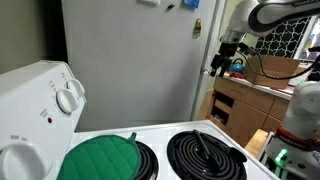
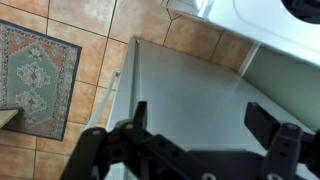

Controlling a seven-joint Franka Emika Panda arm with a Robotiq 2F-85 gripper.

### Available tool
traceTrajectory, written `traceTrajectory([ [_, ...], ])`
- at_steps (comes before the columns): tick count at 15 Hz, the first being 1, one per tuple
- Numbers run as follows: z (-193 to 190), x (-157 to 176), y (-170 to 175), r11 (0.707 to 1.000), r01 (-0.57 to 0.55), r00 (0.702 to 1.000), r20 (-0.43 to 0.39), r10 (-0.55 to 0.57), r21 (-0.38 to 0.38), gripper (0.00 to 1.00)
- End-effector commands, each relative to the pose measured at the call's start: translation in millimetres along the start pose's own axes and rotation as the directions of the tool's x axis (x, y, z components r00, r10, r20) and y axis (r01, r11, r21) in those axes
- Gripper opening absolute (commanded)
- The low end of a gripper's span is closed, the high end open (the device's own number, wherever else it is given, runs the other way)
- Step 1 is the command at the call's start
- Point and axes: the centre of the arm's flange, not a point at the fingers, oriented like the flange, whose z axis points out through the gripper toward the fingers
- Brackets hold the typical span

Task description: Open the bottom part of the fridge

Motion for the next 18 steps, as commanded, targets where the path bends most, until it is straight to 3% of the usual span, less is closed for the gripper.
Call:
traceTrajectory([
  [1,0.0,0.0,0.0,1.0,0.0,1.0,0.0,0.0,0.0,1.0],
  [4,0.0,0.0,0.0,1.0,0.0,1.0,0.0,0.0,0.0,1.0],
  [7,16.0,10.6,33.8,0.991,-0.131,0.988,0.086,0.132,-0.016,1.0],
  [11,41.2,4.6,106.0,0.946,-0.321,0.933,0.16,0.323,-0.04,1.0],
  [15,70.3,-1.6,160.3,0.875,-0.482,0.846,0.242,0.476,-0.035,1.0],
  [16,58.7,3.9,143.2,0.91,-0.413,0.888,0.205,0.411,-0.035,1.0],
  [18,61.0,3.6,150.7,0.905,-0.424,0.882,0.211,0.421,-0.034,1.0],
])
